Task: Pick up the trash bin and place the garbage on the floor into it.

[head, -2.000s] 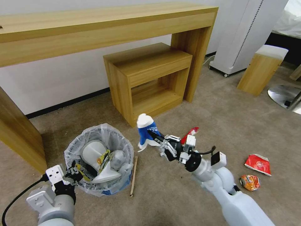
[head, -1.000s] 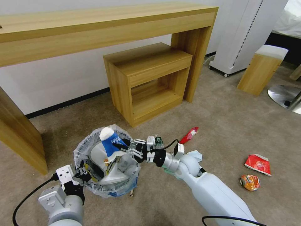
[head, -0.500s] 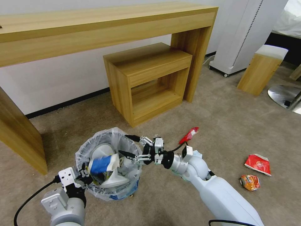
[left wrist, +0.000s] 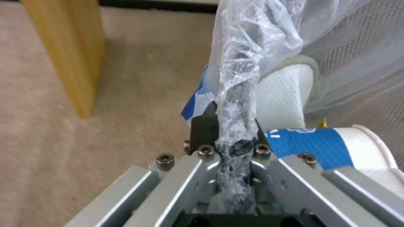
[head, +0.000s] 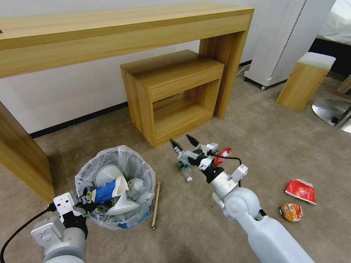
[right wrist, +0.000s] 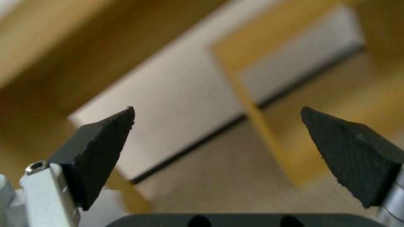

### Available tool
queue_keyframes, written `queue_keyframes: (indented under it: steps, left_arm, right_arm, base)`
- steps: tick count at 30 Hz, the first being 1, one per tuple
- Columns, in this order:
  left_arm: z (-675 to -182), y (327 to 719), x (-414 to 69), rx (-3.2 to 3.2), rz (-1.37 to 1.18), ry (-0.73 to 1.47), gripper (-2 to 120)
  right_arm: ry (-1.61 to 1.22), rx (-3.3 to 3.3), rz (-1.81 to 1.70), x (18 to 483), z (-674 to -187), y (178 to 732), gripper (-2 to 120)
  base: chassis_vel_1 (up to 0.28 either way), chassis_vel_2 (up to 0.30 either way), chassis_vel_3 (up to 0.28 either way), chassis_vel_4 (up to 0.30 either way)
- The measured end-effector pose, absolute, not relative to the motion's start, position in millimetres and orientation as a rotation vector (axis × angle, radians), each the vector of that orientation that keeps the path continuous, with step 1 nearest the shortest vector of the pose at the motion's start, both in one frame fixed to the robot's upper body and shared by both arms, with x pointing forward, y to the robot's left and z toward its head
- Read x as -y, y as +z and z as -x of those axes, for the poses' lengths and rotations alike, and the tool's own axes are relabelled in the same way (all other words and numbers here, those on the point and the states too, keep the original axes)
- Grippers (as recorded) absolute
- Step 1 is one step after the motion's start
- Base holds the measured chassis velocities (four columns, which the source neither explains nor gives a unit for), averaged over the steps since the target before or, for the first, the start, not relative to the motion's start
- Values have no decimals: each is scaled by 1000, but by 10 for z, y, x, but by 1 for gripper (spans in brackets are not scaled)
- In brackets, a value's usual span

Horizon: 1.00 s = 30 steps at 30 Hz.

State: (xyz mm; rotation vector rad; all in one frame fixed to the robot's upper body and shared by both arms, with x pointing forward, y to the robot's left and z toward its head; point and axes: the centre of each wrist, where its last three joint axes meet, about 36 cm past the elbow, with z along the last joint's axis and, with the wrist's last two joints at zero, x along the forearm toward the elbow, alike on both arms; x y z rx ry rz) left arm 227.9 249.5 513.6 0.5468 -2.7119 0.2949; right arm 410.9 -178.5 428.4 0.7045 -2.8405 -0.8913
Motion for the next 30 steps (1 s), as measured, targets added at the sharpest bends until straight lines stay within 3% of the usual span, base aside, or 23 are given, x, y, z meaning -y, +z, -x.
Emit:
queue_keyframes:
  steps: [12, 30]
  left_arm:
    - [-2295, 5287, -2897, 2731, -685, 265, 1]
    - [-2301, 5287, -2893, 2730, -671, 282, 1]
  right_arm:
    - [-815, 2562, -221, 1459, -4223, 4042, 100]
    - [-584, 2059, -112, 356, -4557, 3500, 100]
  base:
    - [0, 0, 0, 0]
    - [0, 0, 0, 0]
